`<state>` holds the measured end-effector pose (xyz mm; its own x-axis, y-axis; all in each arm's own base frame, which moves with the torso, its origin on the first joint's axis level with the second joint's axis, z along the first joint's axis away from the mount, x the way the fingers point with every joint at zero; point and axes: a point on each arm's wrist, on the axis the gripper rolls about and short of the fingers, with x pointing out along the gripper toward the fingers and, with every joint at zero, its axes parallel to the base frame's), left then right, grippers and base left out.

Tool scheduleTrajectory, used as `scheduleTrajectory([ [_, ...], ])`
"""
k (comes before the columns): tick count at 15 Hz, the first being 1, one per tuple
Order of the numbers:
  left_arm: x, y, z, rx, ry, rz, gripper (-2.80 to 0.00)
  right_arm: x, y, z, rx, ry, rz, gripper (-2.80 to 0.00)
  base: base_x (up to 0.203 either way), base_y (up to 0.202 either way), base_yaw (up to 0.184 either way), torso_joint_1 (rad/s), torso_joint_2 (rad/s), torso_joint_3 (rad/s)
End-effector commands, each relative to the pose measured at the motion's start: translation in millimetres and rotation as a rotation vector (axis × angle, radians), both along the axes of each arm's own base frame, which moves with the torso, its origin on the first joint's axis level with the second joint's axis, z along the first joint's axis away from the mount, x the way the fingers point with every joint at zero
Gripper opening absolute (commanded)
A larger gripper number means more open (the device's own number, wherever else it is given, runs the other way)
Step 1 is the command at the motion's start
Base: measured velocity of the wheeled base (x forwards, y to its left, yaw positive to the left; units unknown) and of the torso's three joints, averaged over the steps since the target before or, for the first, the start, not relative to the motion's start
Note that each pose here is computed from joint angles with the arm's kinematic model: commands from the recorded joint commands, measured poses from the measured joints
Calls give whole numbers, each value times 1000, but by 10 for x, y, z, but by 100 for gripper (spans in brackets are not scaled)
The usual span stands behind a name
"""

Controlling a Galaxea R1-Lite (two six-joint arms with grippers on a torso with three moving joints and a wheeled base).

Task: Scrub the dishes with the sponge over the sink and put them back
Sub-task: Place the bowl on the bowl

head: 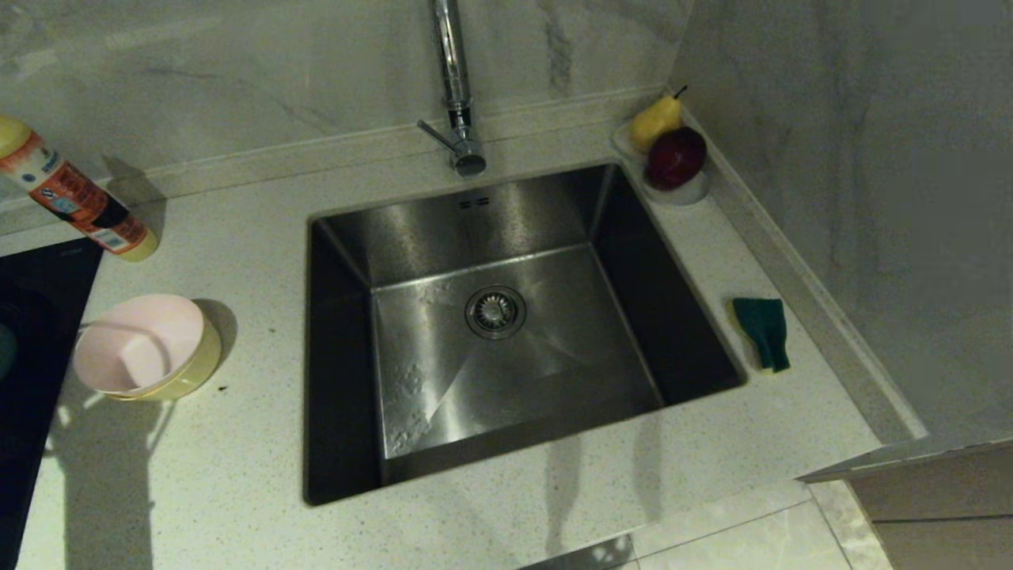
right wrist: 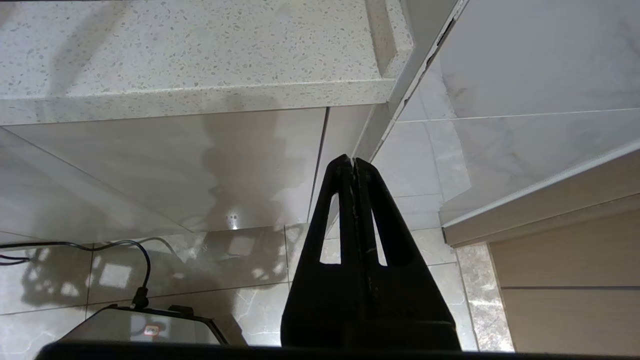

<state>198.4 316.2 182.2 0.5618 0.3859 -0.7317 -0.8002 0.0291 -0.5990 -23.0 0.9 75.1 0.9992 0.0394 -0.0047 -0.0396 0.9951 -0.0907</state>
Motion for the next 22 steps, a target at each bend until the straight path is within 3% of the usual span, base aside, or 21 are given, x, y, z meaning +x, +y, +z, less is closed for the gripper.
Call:
scheduleTrajectory([
  [1, 9, 5, -5, -6, -3, 0, 0, 0, 0, -1, -1, 0, 1, -280, 0, 0, 0, 0, 0, 0],
  [16, 14, 12, 35, 0, -7, -1, 0, 0, 0, -1, -1, 0, 1, -280, 0, 0, 0, 0, 0, 0],
  [17, 13, 11, 31, 0, -5, -1, -280, 0, 0, -1, -1, 0, 1, -280, 0, 0, 0, 0, 0, 0],
  [22, 14, 14, 36, 4, -6, -3, -280, 0, 0, -1, -1, 0, 1, -280, 0, 0, 0, 0, 0, 0],
])
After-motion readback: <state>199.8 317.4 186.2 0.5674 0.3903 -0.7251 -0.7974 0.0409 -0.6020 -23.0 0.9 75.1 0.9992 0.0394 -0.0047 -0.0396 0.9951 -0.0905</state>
